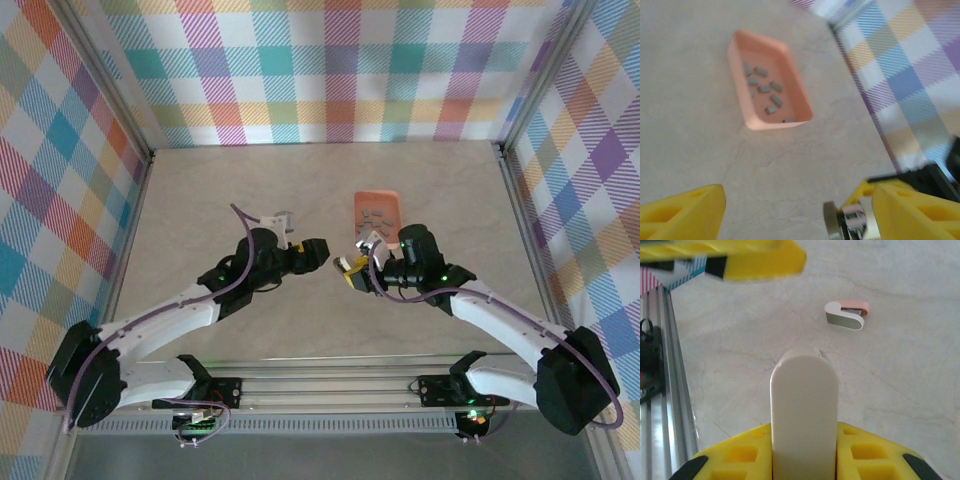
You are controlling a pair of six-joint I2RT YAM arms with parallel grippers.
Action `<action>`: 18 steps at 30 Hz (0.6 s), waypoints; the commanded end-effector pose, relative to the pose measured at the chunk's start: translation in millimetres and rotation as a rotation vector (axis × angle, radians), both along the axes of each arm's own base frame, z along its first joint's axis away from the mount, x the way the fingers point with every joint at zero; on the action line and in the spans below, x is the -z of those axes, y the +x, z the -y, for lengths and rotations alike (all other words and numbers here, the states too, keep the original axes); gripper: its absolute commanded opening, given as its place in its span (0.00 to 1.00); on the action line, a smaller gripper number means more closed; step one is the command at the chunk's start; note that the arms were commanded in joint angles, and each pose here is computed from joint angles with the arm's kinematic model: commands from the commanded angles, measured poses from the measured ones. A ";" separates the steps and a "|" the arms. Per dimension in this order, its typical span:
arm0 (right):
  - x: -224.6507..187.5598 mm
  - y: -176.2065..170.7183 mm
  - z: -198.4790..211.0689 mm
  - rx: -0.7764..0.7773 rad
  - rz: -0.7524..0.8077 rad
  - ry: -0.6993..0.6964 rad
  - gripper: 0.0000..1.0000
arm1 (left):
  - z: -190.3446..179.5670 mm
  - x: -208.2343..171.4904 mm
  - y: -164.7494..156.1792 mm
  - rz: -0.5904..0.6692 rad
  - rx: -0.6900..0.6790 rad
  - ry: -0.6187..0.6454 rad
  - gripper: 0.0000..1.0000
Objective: Load the staples into the stapler
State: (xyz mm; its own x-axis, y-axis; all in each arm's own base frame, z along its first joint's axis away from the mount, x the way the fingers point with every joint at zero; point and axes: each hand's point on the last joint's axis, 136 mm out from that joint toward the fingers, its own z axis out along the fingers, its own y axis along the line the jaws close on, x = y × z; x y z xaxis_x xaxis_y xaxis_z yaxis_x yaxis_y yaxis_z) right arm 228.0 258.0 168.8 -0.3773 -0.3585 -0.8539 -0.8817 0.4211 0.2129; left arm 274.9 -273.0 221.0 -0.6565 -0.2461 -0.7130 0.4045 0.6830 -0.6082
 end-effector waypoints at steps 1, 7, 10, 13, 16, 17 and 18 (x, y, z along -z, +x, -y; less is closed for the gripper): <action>-29.3 -11.9 -0.4 -0.198 0.168 0.050 0.16 | 0.1 -26.3 -24.4 0.349 0.201 0.126 0.78; -39.4 -24.3 -3.2 -0.356 0.258 0.036 0.16 | -1.6 -17.4 -57.4 0.543 0.439 0.340 0.72; -42.6 -31.3 -5.6 -0.431 0.272 0.035 0.15 | 9.9 -6.9 -77.0 0.635 0.603 0.401 0.70; -45.6 -36.7 -8.0 -0.481 0.292 0.041 0.15 | 20.2 -1.1 -88.7 0.729 0.706 0.435 0.71; -44.3 -42.2 -10.5 -0.513 0.309 0.029 0.15 | 25.1 0.4 -84.3 0.748 0.718 0.460 0.70; -44.1 -43.5 -11.6 -0.519 0.309 0.028 0.15 | 27.1 1.4 -83.9 0.752 0.726 0.464 0.70; -43.8 -44.4 -12.3 -0.524 0.309 0.029 0.15 | 29.1 0.1 -83.9 0.762 0.733 0.458 0.70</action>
State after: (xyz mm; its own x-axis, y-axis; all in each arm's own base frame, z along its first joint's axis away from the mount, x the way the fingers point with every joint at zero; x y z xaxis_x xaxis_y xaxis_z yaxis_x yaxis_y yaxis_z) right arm 197.8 265.0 203.4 0.0350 -0.4344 -0.9000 -0.9989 0.0127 -0.0449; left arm 196.8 -292.1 206.4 -0.0289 0.3977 -0.9171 0.9411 0.3201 0.1092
